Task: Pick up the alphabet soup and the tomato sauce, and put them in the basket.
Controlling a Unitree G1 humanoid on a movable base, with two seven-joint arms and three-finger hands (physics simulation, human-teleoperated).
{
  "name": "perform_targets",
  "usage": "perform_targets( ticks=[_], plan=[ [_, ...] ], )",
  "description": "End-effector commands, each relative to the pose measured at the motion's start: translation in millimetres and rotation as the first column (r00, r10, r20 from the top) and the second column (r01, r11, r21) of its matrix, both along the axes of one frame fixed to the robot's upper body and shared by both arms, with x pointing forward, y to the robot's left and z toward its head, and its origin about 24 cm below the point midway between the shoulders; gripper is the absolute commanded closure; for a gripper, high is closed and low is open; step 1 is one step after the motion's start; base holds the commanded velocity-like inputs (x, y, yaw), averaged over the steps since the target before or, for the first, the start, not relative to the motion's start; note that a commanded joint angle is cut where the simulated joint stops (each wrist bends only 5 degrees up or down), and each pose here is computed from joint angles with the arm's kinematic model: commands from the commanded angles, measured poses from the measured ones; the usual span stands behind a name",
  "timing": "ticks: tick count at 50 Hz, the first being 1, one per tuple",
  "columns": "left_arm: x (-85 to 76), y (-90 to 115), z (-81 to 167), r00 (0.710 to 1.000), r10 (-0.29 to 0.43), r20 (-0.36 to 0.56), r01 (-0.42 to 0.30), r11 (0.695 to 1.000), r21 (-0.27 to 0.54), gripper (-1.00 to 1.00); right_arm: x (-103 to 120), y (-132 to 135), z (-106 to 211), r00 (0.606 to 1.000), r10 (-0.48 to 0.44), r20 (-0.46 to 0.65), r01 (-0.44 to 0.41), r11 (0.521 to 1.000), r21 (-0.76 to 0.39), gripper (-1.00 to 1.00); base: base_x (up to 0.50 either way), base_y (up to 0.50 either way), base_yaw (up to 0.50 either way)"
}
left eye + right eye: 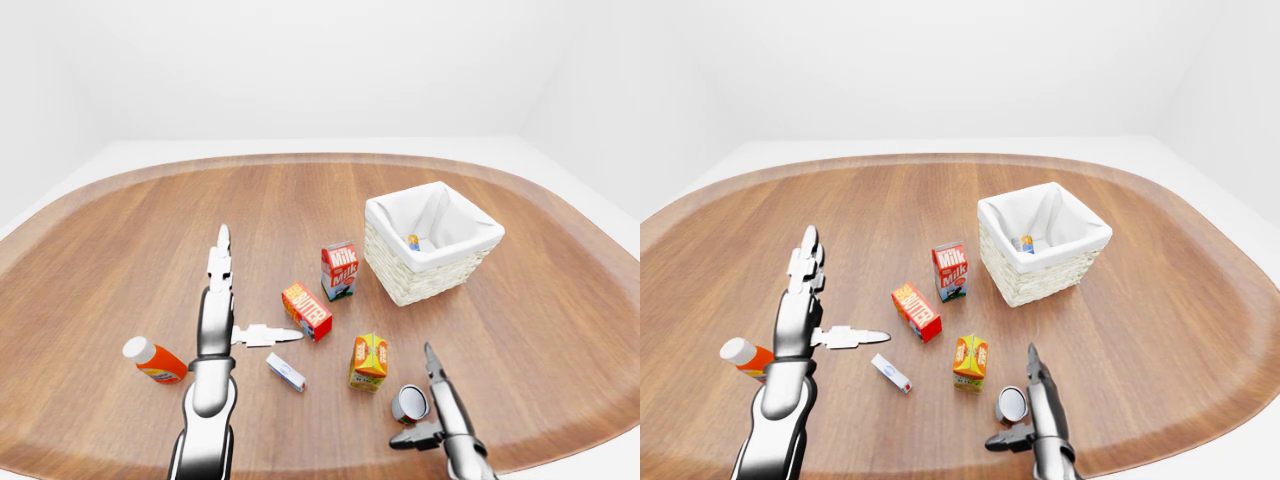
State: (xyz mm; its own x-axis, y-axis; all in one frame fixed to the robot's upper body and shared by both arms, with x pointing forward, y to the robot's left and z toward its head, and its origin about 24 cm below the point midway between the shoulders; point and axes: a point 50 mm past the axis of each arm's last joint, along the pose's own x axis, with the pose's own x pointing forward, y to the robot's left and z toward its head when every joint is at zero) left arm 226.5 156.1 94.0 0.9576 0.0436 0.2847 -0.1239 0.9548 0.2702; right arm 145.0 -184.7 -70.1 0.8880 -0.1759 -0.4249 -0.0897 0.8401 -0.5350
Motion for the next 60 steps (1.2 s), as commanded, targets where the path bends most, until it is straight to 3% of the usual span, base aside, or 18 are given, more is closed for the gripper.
perform_targets(
  ticks=[1, 18, 20, 21, 22, 39, 60],
  plan=[
    [-0.1, 0, 1, 1.0, -0.001, 0.003, 0.001, 1.0, 0.01, -1.0, 0, 0, -5, 1.0, 0.0, -0.016, 0.0, 1.0, -0.02, -1.0, 0.0, 0.0, 0.0],
    [0.2, 0, 4, 1.0, -0.002, 0.015, 0.002, 1.0, 0.009, -1.0, 0, 2, -5, 1.0, 0.01, -0.014, -0.011, 1.0, -0.02, -0.95, 0.0, 0.0, 0.0],
    [0.1, 0, 4, 1.0, -0.002, 0.017, 0.002, 1.0, 0.009, -1.0, 1, 2, -4, 1.0, 0.013, -0.012, -0.014, 1.0, -0.019, -0.29, 0.0, 0.0, 0.0],
    [0.1, 0, 4, 1.0, -0.002, 0.017, 0.002, 1.0, 0.008, -1.0, 1, 2, -4, 1.0, 0.014, -0.013, -0.015, 1.0, -0.021, 0.23, 0.0, 0.0, 0.0],
    [0.2, 0, 4, 1.0, -0.002, 0.014, 0.001, 1.0, 0.008, -1.0, 1, 2, -5, 1.0, 0.013, -0.013, -0.014, 1.0, -0.023, 1.0, 0.0, 0.0, 0.0],
    [0.1, 0, 3, 1.0, -0.002, 0.01, 0.002, 1.0, 0.009, -1.0, -3, 7, 5, 0.999, 0.035, 0.017, -0.035, 0.999, 0.013, 1.0, 0.0, 0.0, 0.0],
    [0.0, 0, 1, 1.0, -0.002, 0.005, 0.002, 1.0, 0.01, -1.0, 3, 1, 67, 0.973, 0.044, 0.226, -0.08, 0.985, 0.152, 1.0, 0.0, 0.0, 0.0]
  ],
)
